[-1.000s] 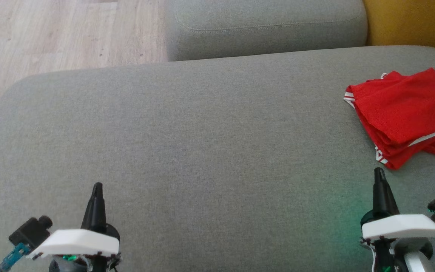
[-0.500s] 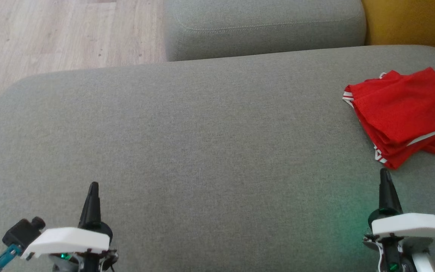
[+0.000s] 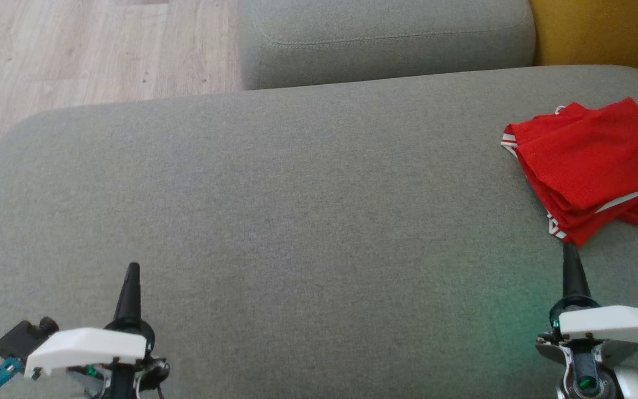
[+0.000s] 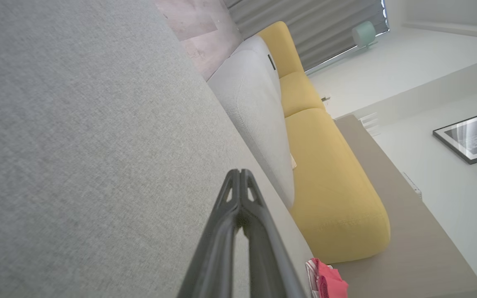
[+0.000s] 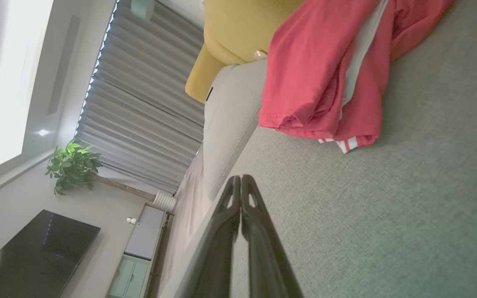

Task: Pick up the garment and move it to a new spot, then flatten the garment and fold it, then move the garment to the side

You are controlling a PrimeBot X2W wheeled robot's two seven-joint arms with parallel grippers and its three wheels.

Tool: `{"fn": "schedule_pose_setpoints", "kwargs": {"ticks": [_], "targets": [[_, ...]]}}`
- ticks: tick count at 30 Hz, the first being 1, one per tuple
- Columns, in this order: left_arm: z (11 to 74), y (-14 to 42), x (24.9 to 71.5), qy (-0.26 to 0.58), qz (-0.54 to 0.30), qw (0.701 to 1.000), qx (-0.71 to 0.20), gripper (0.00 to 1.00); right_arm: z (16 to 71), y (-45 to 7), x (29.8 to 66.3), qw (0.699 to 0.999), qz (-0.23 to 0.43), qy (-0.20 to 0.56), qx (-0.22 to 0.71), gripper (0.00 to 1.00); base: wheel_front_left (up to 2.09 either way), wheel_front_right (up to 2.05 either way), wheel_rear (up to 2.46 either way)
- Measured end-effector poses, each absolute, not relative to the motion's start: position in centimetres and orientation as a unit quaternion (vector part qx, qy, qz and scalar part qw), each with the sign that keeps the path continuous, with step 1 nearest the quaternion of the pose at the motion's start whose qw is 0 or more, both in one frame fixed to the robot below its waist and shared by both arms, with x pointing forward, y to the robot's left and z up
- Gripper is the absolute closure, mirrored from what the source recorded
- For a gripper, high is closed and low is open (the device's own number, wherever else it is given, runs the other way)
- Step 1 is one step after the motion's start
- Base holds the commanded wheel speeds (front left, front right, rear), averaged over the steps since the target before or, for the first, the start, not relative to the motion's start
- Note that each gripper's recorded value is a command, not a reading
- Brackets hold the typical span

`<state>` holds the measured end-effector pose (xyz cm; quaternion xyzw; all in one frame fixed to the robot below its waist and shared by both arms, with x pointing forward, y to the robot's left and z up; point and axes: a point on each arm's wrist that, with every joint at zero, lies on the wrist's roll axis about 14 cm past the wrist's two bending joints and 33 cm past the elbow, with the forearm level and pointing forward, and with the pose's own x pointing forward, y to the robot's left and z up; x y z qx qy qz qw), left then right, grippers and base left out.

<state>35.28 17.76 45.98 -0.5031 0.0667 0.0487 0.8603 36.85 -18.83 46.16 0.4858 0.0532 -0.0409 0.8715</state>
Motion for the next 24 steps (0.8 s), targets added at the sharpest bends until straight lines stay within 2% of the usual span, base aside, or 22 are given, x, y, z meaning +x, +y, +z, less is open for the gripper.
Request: {"fn": "schedule_pose_setpoints", "kwargs": {"ticks": [24], "targets": [[46.53, 18.22, 36.26, 0.06, 0.044, 0.792, -0.606, 1.0, 46.17, -19.67, 36.75, 0.799, -0.052, 0.051, 0.597, 1.0, 0.0, 0.0, 0.0]]}}
